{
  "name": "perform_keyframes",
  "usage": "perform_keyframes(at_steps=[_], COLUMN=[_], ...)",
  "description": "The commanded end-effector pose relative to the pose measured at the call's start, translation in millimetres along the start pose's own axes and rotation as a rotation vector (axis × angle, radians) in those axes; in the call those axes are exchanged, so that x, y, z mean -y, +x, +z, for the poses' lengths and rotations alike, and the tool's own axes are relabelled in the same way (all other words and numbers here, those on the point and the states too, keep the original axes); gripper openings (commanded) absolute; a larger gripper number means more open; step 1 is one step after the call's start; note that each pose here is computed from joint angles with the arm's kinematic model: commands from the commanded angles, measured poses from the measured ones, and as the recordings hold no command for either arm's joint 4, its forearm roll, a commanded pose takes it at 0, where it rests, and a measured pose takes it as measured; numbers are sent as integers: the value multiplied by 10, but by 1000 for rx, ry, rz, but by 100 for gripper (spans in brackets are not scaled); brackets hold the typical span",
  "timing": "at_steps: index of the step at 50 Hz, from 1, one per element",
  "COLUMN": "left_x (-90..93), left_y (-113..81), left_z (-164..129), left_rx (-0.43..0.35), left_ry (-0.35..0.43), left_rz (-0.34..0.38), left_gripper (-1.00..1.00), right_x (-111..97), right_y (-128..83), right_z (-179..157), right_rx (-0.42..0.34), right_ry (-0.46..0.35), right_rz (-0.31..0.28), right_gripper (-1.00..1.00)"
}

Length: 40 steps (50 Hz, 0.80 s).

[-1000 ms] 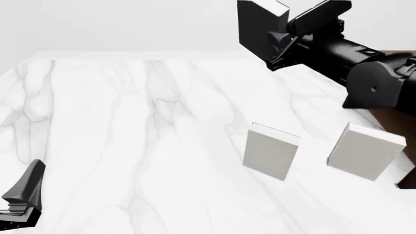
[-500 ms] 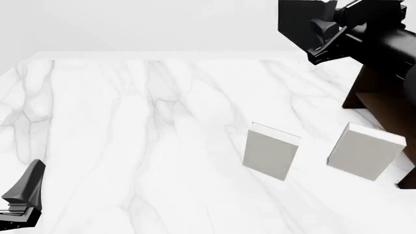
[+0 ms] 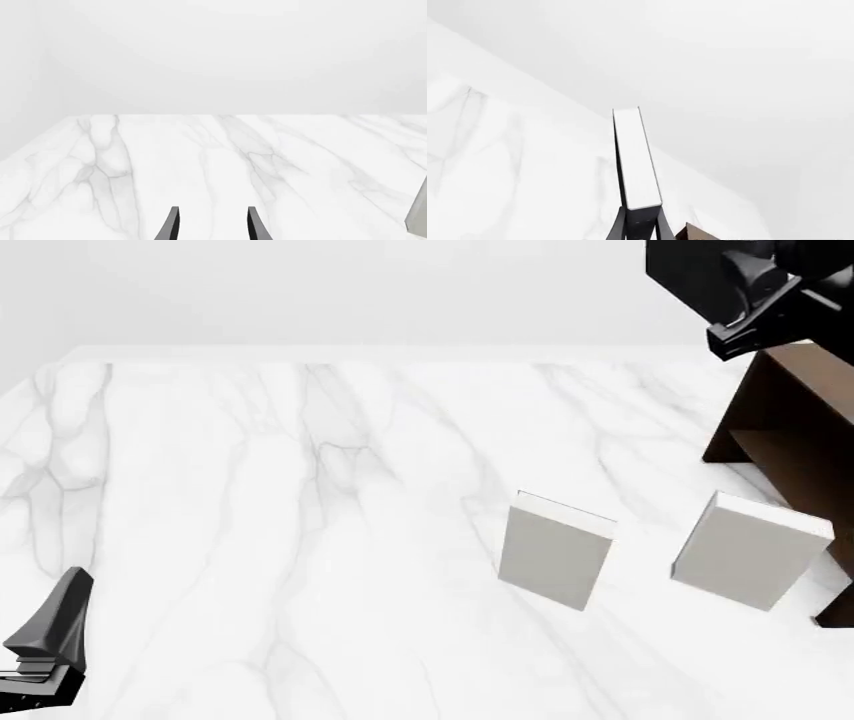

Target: Pick up the book on the left and place it on top of the shelf.

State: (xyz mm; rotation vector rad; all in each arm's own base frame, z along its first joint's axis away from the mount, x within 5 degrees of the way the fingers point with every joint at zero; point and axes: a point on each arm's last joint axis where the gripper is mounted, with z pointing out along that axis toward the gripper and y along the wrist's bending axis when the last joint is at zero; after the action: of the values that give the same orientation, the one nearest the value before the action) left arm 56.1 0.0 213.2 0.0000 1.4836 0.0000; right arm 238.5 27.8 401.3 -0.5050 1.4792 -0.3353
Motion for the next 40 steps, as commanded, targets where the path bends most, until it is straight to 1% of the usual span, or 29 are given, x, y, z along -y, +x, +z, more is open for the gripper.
perform_keyframes(at_steps=[1, 5, 7, 9, 13, 21, 27, 40], left_x=[0, 0, 0, 0, 0, 0, 0, 0], left_y=[0, 0, 0, 0, 0, 0, 0, 0], left_z=[0, 0, 0, 0, 0, 0, 0, 0], left_rx=[0, 0, 0, 0, 0, 0, 0, 0], left_ry=[0, 0, 0, 0, 0, 0, 0, 0], left_rz=[0, 0, 0, 0, 0, 0, 0, 0], left_gripper=[100, 100, 100, 100, 100, 100, 100, 100], right_x=[140, 148, 161, 183, 213, 306, 359, 504], right_y=[-47, -31, -32, -14, 24, 0, 35, 56], right_z=[-110, -134, -149, -188, -237, -339, -400, -562], right_rx=[15, 14, 14, 16, 5, -2, -22, -61], right_ry=[60, 68, 74, 92, 112, 152, 182, 257], right_rz=[-37, -62, -66, -86, -99, -121, -138, -138], right_gripper=[-100, -100, -100, -100, -100, -100, -100, -100])
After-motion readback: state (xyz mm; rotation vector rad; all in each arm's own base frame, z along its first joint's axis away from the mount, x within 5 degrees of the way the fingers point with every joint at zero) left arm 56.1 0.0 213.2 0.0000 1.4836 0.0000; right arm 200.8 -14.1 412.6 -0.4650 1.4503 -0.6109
